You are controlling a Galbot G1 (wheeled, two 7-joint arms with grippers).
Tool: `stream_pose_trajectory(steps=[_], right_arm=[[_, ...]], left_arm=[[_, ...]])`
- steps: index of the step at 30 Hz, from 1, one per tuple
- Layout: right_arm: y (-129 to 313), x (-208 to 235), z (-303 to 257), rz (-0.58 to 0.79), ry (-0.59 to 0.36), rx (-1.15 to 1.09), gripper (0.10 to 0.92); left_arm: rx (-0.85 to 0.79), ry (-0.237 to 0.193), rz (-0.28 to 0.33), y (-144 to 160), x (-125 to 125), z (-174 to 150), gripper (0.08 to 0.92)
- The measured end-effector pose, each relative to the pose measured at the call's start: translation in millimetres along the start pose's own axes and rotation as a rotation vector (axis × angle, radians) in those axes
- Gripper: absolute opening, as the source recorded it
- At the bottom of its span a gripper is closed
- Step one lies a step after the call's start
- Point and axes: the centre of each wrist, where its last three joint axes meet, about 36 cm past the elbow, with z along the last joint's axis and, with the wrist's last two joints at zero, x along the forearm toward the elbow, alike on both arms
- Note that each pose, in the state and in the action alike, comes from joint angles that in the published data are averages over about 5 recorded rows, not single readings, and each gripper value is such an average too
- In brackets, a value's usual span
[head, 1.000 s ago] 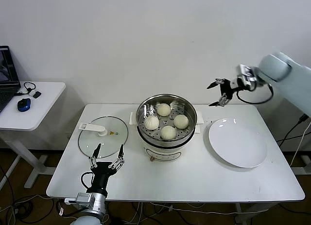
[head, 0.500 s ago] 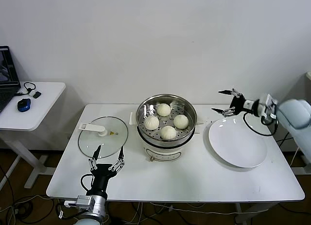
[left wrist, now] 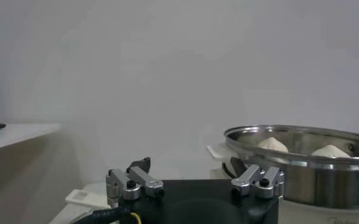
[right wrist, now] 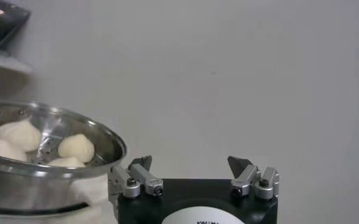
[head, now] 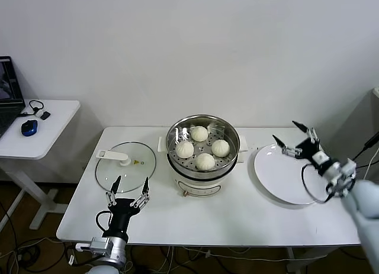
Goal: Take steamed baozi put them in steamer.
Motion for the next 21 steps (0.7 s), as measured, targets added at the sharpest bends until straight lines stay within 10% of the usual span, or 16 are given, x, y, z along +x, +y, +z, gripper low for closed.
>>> stream_pose_trajectory(steps=[21], right_arm=[[145.7, 82.8, 47.6, 0.16, -0.007, -0.303, 0.823]], left_arm=[[-0.055, 0.016, 0.033, 2.1, 0.2, 0.2, 0.823]])
